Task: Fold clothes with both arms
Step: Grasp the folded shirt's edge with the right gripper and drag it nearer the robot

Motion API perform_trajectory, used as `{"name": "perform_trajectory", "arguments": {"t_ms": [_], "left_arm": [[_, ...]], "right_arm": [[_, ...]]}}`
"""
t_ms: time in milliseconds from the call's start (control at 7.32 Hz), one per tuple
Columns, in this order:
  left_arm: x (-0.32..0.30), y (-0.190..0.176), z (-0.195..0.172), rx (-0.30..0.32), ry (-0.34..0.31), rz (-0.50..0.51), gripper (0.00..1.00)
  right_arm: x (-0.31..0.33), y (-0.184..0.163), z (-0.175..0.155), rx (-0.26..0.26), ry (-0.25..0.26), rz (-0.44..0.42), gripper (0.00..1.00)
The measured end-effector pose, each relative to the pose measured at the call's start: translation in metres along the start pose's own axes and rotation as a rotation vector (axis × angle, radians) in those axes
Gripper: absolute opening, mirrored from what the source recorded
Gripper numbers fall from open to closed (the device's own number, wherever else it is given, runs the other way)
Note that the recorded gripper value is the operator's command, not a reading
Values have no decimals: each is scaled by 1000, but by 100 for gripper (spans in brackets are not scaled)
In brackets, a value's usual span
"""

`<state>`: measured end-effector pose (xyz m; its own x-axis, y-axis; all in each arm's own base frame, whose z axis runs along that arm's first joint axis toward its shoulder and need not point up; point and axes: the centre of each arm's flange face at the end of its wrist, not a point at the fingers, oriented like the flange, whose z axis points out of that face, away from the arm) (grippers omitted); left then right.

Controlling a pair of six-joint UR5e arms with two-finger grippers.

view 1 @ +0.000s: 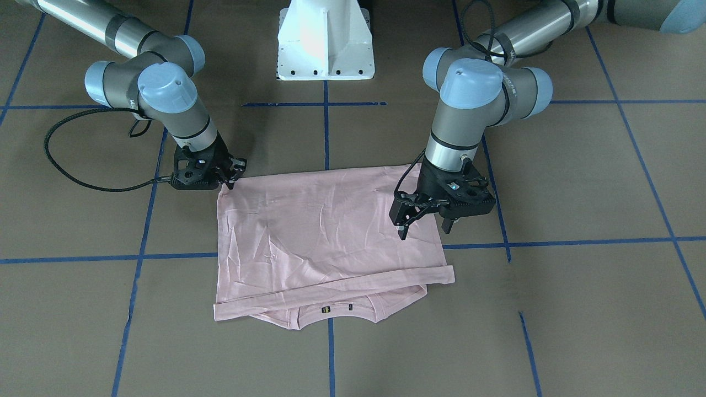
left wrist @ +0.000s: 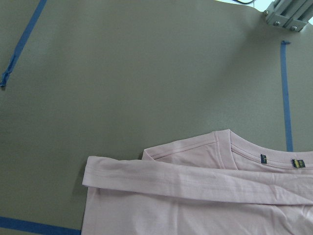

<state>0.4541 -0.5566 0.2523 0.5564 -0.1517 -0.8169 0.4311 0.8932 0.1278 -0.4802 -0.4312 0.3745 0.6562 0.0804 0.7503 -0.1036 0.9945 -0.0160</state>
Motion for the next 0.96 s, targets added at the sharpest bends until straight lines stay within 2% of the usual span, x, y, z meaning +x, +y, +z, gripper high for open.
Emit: {"name": "perform_trajectory", "arguments": {"t_ms": [273, 546, 683, 956], "left_arm": [[1, 0, -3, 1, 4, 1, 100], [4, 0, -8, 2, 10, 2, 100], [5, 1, -11, 2, 12, 2, 100], [10, 3, -20, 1, 19, 3, 100]], "right_arm": [[3, -1, -6, -3, -9, 3, 0], [29, 14, -25, -7, -17, 8, 0], [52, 30, -38, -30, -21, 10, 0], [91, 84, -55, -128, -17, -5, 0]]}}
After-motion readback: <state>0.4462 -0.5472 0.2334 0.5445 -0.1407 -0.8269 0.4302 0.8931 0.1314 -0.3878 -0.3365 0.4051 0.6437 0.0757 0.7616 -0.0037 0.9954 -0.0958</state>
